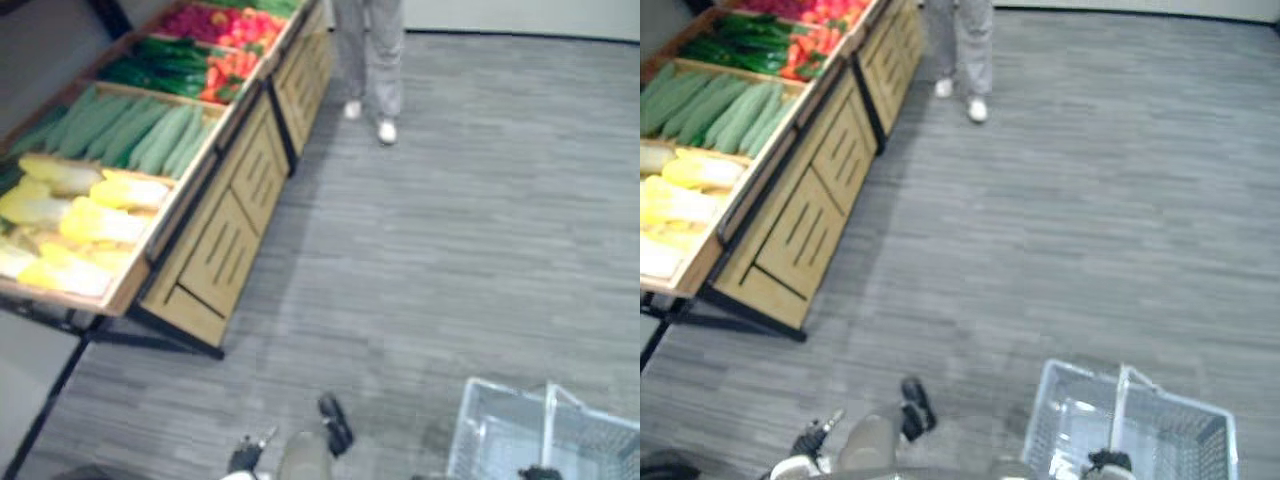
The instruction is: Pick vegetable in the basket
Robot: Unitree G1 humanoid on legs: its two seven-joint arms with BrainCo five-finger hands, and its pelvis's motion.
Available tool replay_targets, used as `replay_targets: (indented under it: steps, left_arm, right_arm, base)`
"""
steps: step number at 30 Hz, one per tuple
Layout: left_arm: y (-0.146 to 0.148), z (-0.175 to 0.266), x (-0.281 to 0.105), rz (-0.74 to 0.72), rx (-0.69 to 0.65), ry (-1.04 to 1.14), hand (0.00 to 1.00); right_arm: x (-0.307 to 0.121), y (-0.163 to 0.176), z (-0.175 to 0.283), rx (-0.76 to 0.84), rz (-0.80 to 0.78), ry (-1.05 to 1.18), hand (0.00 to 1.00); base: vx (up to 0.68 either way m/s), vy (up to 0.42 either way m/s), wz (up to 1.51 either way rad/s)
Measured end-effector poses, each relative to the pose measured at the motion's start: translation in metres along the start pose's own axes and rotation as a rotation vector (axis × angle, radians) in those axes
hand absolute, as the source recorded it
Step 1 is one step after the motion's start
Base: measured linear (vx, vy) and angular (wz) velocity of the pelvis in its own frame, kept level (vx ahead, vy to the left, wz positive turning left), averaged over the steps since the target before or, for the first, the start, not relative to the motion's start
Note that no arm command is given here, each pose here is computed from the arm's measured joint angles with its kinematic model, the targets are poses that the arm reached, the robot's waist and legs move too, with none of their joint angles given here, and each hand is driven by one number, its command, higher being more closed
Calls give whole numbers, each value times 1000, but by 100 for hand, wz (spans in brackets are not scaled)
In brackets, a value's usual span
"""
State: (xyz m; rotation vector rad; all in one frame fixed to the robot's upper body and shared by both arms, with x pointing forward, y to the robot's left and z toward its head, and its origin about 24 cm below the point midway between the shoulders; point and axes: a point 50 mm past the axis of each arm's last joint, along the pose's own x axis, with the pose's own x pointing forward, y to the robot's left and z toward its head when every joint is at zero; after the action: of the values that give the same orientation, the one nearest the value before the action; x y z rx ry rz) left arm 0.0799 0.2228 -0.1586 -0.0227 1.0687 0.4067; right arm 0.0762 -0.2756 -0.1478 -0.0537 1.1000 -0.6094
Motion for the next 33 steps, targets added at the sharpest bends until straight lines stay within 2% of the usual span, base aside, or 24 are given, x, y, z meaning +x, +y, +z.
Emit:
replay_targets:
  steps: [5, 10, 13, 17, 21, 24, 29, 31, 33]
  left_arm:
    - [4, 2, 1, -5, 70, -3, 0]
    - [-9, 30, 5, -53, 129, -95, 0]
    - [-6, 32, 5, -42, 117, -112, 0]
    - [-9, 14, 0, -30, 33, -67, 0]
    - [-9, 6, -2, -23, 11, -39, 0]
    - [-12, 2, -3, -27, 0, -28, 0]
    - [-6, -2, -2, -7, -23, -1, 0]
    - [6, 5, 0, 19, 8, -21, 0]
    - [5, 17, 3, 15, 21, -53, 0]
  right_arm:
    - [-3, 20, 4, 99, 34, -17, 100]
    - [-2, 22, 21, 53, 50, -96, 100]
    - [-3, 25, 18, 45, 58, -87, 100]
    - [1, 23, 42, -12, 62, -152, 100]
    - [1, 21, 34, -24, 60, -109, 100]
    - [2, 26, 43, -15, 70, -120, 100]
    - [0, 28, 31, 53, 64, -84, 100]
    - [-2, 35, 32, 56, 80, -99, 100]
    - [-3, 38, 33, 29, 96, -107, 100]
  base:
    - [575, 211, 96]
    - [553, -76, 161]
    - [540, -281, 193]
    - [432, -366, 109]
    - [301, -242, 115]
    - [252, -44, 78]
    - [263, 91, 85]
    - [349, 24, 108]
    - [296, -108, 101]
